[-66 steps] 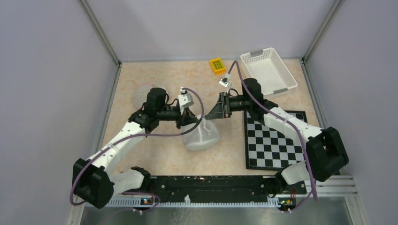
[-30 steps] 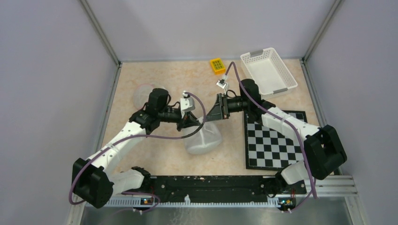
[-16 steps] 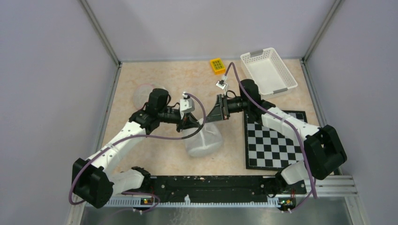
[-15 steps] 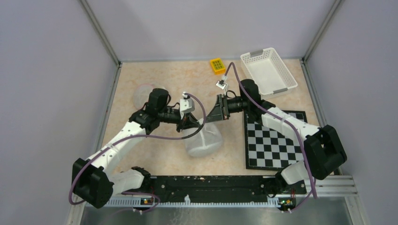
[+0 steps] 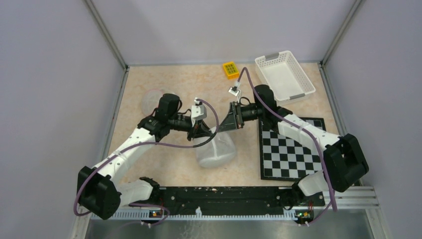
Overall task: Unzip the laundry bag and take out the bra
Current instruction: Unzip the laundry bag at the center of the board.
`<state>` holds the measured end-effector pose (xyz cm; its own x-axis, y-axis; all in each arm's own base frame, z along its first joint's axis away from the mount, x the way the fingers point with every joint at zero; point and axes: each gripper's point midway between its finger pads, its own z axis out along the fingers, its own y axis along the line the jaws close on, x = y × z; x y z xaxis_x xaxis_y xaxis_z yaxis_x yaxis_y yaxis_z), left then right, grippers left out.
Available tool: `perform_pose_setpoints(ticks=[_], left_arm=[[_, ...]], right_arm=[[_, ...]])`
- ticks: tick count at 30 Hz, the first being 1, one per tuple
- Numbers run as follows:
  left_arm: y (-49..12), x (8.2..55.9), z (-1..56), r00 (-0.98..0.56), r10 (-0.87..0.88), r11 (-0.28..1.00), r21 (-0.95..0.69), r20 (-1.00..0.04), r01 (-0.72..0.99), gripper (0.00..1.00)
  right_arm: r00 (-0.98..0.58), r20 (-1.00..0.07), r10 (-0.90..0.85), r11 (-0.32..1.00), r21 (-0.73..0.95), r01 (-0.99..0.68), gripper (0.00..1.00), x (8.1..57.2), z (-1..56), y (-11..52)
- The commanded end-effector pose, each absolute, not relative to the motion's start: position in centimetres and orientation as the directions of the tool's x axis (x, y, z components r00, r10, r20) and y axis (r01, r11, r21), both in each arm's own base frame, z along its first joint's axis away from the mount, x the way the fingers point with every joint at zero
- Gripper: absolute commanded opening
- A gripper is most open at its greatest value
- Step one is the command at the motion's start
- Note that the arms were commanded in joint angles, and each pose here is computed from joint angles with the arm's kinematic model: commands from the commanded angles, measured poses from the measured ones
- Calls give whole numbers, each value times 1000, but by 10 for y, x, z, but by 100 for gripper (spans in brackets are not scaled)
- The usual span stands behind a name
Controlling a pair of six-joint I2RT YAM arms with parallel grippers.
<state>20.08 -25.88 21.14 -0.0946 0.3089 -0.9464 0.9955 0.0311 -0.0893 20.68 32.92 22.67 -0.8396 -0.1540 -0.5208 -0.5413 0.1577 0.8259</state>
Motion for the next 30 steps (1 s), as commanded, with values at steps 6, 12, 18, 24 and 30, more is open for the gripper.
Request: perform_pose_setpoints(ticks=[6,12,18,24,30], left_arm=[[-269,188,239,-37,236,-66,-54,-971,996,0],[-269,188,237,-36,235,-69,-54,-971,996,0],[-271,186,237,-39,236,-91,-62,-971,994,0],[-273,187,237,-25,241,-102,-51,-970,993,0],[-273,185,233,-24,250,-102,-51,-968,993,0]], right_arm=[[-755,-648,-99,127,745,-655,27,214,260,329],[-754,-649,-99,128,743,-657,26,211,259,327],[-749,-654,-104,128,738,-662,27,215,258,334],[-751,-648,-130,123,741,-661,27,212,252,343],[-751,-647,-133,121,741,-660,17,212,251,345]])
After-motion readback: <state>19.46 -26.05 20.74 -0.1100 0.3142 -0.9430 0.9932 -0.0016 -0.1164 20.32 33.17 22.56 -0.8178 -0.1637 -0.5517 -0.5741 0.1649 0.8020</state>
